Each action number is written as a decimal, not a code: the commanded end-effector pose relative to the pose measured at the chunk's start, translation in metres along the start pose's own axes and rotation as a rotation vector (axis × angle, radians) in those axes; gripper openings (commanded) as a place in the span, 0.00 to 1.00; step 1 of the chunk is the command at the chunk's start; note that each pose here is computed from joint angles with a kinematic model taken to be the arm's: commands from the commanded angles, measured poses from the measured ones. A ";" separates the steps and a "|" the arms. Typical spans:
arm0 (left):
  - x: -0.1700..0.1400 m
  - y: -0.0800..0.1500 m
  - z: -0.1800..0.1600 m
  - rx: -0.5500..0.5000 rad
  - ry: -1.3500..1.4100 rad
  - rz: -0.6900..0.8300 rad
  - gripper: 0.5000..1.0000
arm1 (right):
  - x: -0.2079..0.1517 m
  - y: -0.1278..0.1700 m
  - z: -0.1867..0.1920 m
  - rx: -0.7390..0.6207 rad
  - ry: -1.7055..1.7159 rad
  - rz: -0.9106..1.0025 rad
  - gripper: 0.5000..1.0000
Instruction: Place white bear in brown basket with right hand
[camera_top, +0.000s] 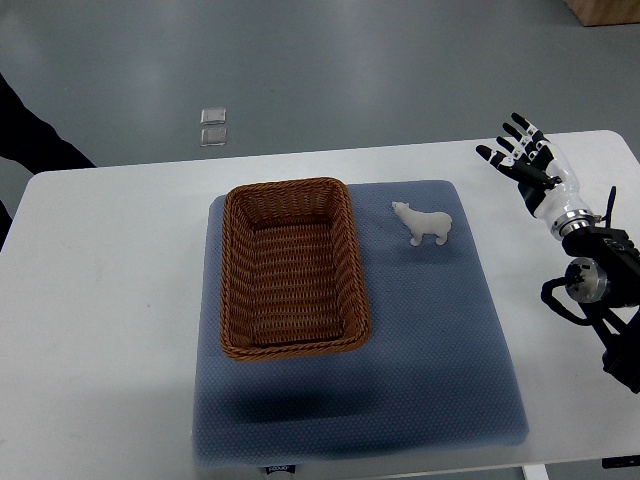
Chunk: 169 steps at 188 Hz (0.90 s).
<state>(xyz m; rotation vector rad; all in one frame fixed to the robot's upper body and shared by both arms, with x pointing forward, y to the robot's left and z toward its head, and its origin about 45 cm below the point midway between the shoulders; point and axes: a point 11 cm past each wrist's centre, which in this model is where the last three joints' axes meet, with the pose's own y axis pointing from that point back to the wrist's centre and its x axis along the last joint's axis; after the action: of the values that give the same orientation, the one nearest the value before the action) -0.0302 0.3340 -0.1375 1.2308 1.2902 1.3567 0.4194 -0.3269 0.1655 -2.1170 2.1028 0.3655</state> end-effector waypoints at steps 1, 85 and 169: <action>-0.001 0.000 0.001 -0.001 0.001 -0.002 1.00 | -0.001 0.000 0.001 -0.002 0.001 -0.002 0.88; 0.002 0.000 0.001 -0.001 -0.008 0.006 1.00 | -0.001 0.000 0.000 -0.001 0.003 -0.014 0.88; 0.001 0.000 0.001 -0.001 -0.008 0.004 1.00 | -0.002 -0.002 -0.003 0.001 0.010 -0.021 0.88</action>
<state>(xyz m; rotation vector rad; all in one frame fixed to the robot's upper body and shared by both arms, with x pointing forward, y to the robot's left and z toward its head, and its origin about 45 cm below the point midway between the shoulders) -0.0289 0.3351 -0.1374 1.2374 1.2814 1.3548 0.4208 -0.3261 0.1684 -2.1399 2.0852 0.3536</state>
